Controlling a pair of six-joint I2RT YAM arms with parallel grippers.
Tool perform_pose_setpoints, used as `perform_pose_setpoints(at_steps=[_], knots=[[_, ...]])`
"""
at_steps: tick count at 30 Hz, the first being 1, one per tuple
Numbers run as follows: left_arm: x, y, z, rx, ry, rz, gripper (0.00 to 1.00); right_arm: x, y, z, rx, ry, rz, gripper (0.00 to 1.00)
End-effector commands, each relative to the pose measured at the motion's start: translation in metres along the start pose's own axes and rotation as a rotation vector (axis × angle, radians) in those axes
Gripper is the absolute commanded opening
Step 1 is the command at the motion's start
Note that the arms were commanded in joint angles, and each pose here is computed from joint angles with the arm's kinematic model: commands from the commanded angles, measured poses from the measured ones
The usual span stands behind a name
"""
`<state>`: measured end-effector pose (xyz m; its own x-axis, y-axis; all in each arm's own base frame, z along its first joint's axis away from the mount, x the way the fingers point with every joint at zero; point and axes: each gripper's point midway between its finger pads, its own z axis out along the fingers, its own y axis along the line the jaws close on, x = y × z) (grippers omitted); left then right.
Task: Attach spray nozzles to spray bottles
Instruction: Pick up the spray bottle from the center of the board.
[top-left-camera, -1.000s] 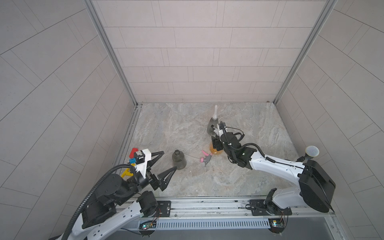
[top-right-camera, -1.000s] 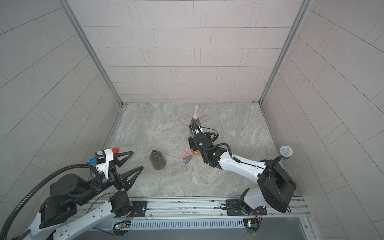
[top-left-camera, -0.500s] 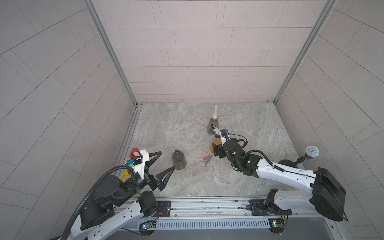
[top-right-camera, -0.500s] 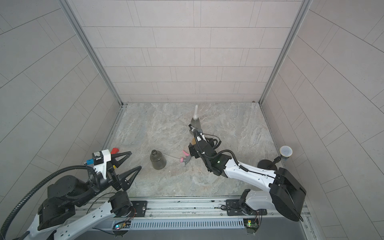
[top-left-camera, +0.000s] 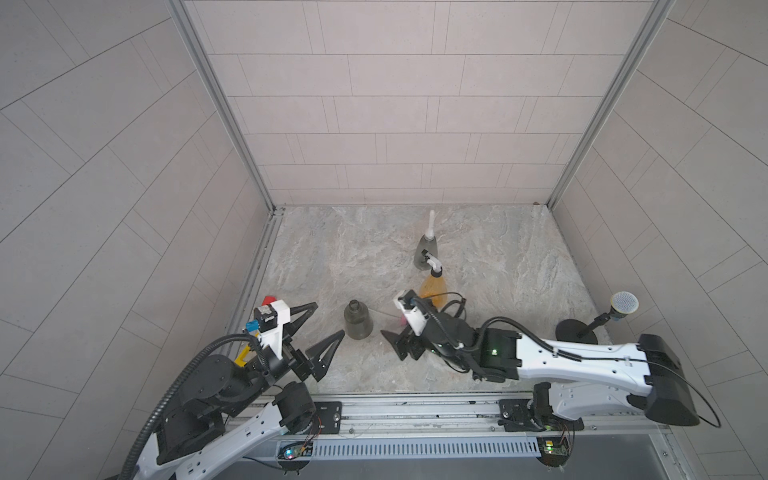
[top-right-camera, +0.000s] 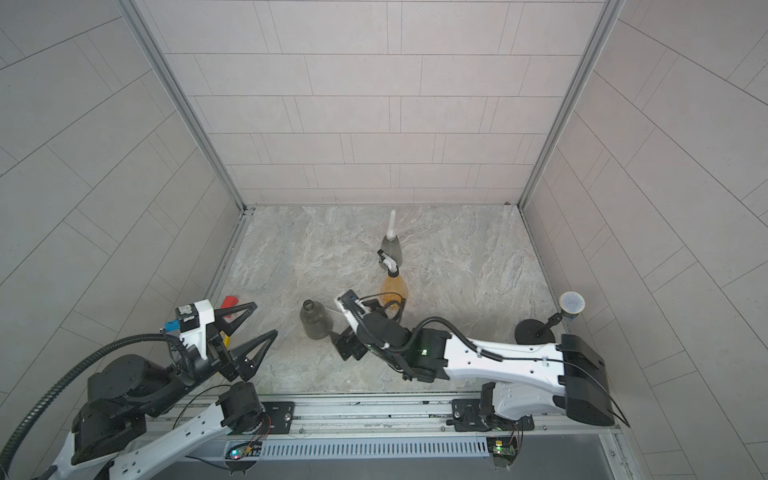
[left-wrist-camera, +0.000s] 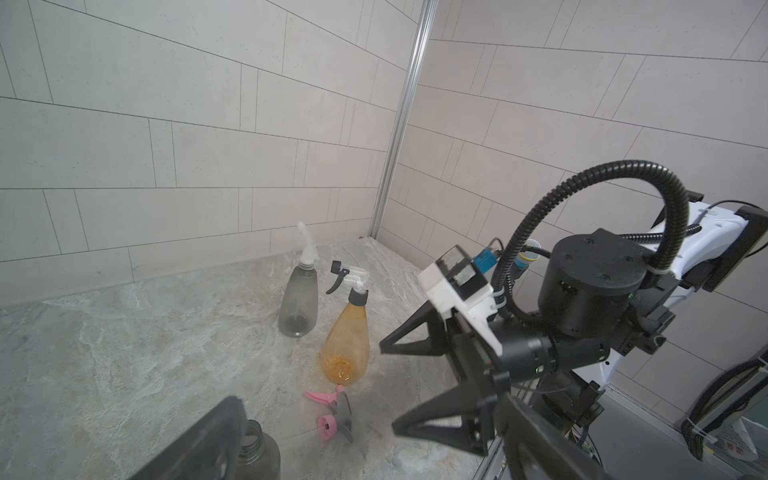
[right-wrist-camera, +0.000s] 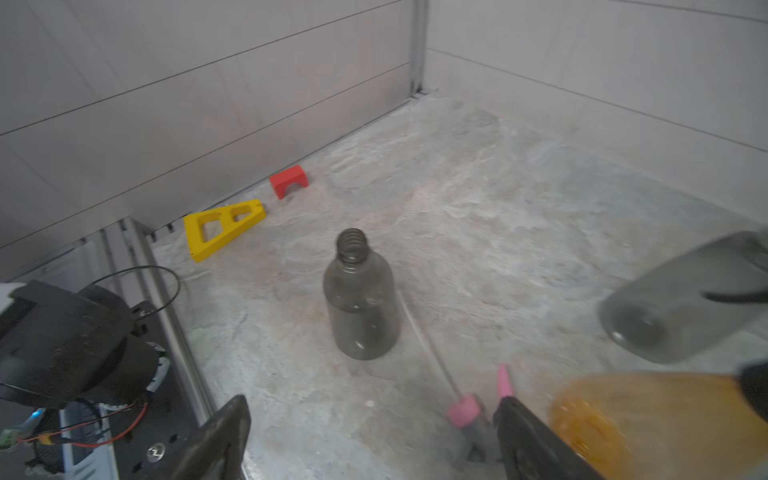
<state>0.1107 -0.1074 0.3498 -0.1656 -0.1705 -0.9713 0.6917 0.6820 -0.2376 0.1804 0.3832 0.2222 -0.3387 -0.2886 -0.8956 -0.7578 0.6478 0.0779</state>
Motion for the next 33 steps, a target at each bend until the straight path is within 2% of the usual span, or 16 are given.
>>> perform_pose_setpoints(at_steps=[1,4,10,16,21,28,33], knots=[[-0.012,-0.003,-0.006,0.015,-0.04,-0.023,1.0,0.006,0.026,0.032,-0.099,0.053,-0.064,0.94],[-0.014,-0.004,-0.009,0.023,-0.037,-0.027,1.0,-0.001,0.025,0.064,-0.089,0.047,-0.052,0.92],[-0.014,-0.003,-0.015,0.027,-0.044,-0.035,1.0,-0.009,-0.004,0.096,0.025,-0.03,0.004,0.86],[-0.009,-0.003,-0.016,0.03,-0.03,-0.032,1.0,-0.012,0.0,0.119,-0.049,-0.081,0.026,0.79],[-0.006,-0.001,-0.018,0.026,-0.031,-0.032,1.0,-0.008,-0.007,0.135,-0.031,-0.052,0.033,0.69],[-0.003,-0.001,-0.018,0.023,-0.02,-0.025,1.0,-0.006,-0.008,0.141,-0.018,-0.039,0.008,0.42],[-0.002,-0.001,-0.017,0.024,-0.014,-0.021,1.0,-0.004,-0.008,0.14,-0.014,-0.031,-0.004,0.31]])
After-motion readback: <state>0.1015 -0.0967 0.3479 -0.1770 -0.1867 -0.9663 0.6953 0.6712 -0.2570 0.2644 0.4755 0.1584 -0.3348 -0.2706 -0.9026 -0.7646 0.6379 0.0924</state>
